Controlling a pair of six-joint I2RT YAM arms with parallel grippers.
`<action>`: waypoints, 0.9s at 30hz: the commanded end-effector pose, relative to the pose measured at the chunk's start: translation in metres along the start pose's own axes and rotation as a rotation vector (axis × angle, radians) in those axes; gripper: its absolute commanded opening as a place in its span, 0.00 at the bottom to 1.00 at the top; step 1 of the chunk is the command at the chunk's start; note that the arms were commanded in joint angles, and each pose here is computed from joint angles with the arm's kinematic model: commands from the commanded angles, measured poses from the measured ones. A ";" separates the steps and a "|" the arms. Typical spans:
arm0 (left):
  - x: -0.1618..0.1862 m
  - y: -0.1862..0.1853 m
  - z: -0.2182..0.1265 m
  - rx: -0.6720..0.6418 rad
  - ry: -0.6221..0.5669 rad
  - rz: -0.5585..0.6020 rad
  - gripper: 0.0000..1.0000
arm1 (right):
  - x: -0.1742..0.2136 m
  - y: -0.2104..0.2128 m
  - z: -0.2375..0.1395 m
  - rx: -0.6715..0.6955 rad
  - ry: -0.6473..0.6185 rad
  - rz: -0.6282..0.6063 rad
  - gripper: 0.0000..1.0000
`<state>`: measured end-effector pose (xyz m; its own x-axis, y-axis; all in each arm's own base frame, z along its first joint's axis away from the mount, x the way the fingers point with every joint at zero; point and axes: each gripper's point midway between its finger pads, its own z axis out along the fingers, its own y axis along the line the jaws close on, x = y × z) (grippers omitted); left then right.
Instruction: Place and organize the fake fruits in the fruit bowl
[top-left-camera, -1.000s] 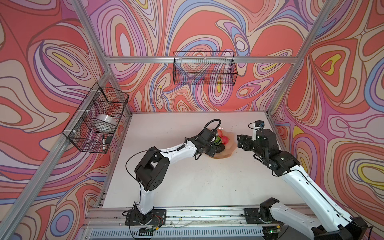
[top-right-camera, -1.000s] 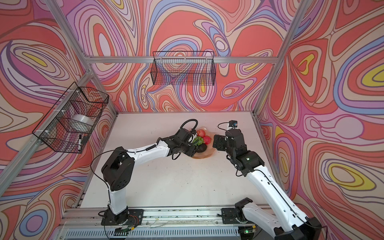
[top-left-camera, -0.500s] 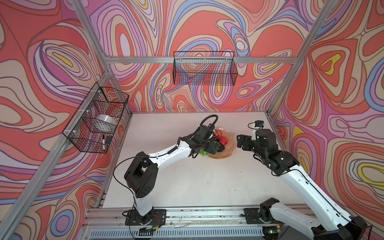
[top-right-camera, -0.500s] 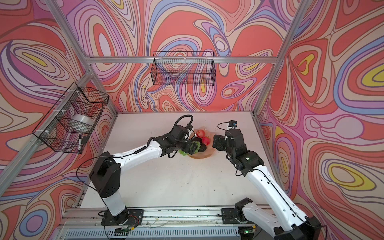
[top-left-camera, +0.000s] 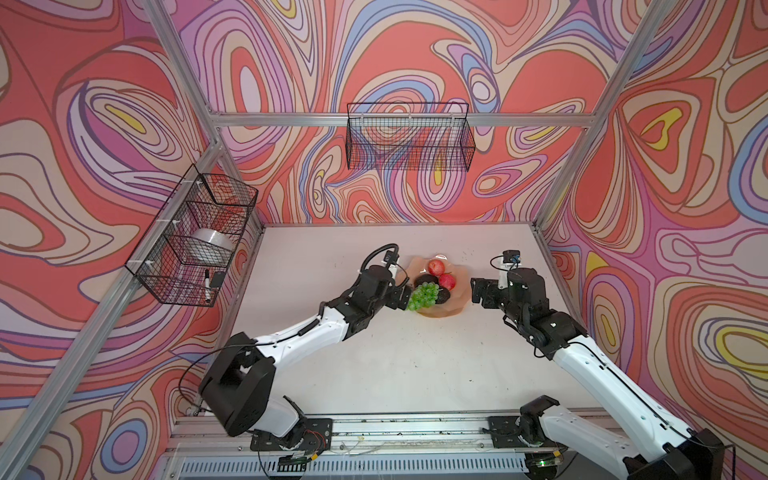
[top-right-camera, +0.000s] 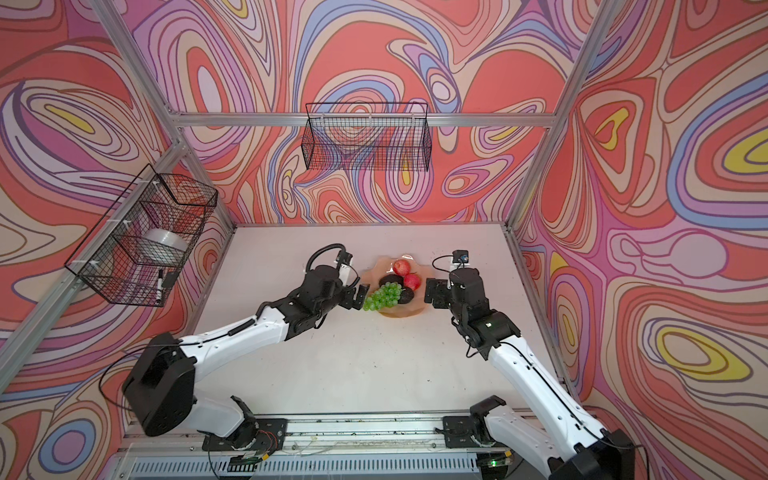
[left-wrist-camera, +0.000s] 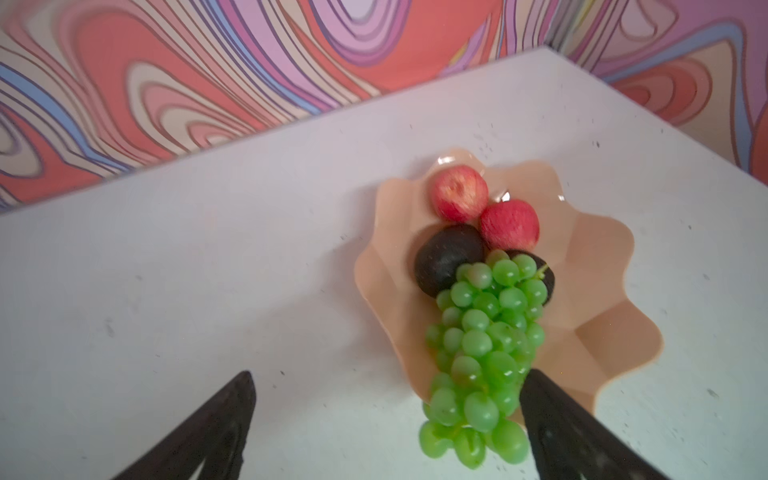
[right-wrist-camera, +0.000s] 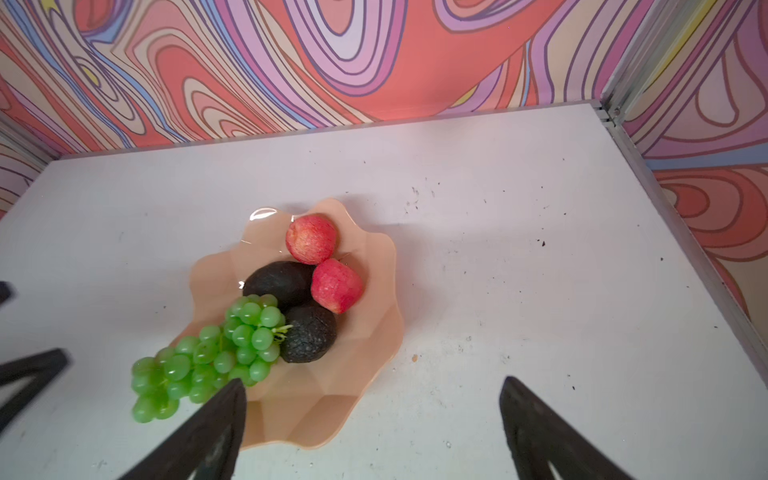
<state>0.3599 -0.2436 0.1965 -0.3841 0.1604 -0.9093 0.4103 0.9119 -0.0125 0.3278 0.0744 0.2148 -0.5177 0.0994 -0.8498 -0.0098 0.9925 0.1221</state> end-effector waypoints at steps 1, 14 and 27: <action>-0.047 0.046 -0.035 -0.142 -0.251 0.002 1.00 | -0.010 -0.016 0.024 0.011 -0.076 0.000 0.98; 0.087 0.206 -0.112 -0.582 -0.262 -0.167 1.00 | 0.014 -0.082 0.095 0.121 -0.255 0.003 0.98; 0.104 0.231 -0.055 -0.549 -0.128 -0.103 1.00 | 0.042 -0.092 0.117 0.074 -0.380 -0.060 0.98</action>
<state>0.3437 0.0102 0.0940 -0.3710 0.0158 -0.9285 -0.1586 0.9841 0.0801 0.4069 -0.0069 0.0973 -0.2654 0.0634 -0.9621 0.0714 0.9964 0.0460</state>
